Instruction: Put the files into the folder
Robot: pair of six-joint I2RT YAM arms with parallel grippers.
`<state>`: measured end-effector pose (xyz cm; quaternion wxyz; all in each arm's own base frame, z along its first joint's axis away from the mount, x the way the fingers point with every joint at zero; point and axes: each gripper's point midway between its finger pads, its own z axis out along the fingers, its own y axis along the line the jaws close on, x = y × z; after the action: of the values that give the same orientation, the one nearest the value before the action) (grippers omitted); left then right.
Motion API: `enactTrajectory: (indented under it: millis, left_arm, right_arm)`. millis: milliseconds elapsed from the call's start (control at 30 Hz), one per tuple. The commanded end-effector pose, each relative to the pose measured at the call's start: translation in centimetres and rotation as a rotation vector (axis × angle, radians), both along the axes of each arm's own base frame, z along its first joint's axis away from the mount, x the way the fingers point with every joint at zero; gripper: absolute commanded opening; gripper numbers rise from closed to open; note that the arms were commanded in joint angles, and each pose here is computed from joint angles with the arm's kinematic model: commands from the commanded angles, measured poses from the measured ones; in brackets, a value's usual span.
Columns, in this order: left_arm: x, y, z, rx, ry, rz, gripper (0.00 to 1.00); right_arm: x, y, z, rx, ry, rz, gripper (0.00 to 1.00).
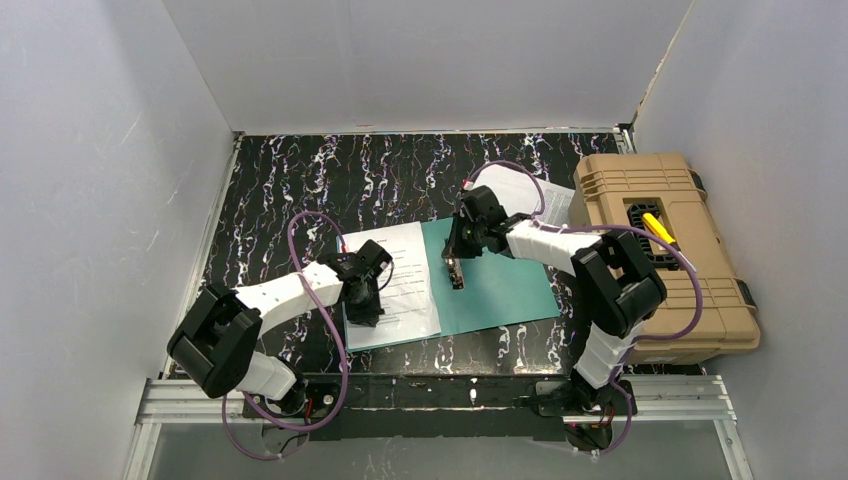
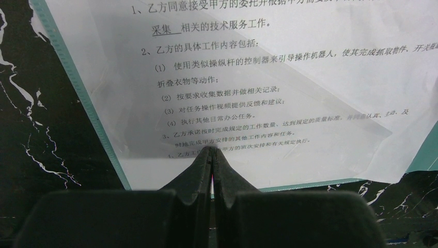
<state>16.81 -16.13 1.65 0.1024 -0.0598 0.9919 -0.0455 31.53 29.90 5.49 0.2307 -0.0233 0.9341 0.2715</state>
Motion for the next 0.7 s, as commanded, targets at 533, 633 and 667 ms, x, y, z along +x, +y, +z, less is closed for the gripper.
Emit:
enactTrajectory:
  millis: [533,633,667]
  left_arm:
    - [-1.1,2.3,0.9,0.075,-0.009,-0.002,0.00]
    - [-1.0,2.4,1.6,0.068,-0.029,0.000,0.00]
    - [-0.9,2.4,1.9,0.065,-0.038,0.001,0.00]
  right_arm:
    - [2.7,-3.9,4.7,-0.163,-0.194,0.010,0.37]
    - [1.6,-5.2,4.3,-0.203,-0.193,0.013,0.45]
    - [1.2,-5.6,4.1,-0.213,-0.193,0.014,0.48]
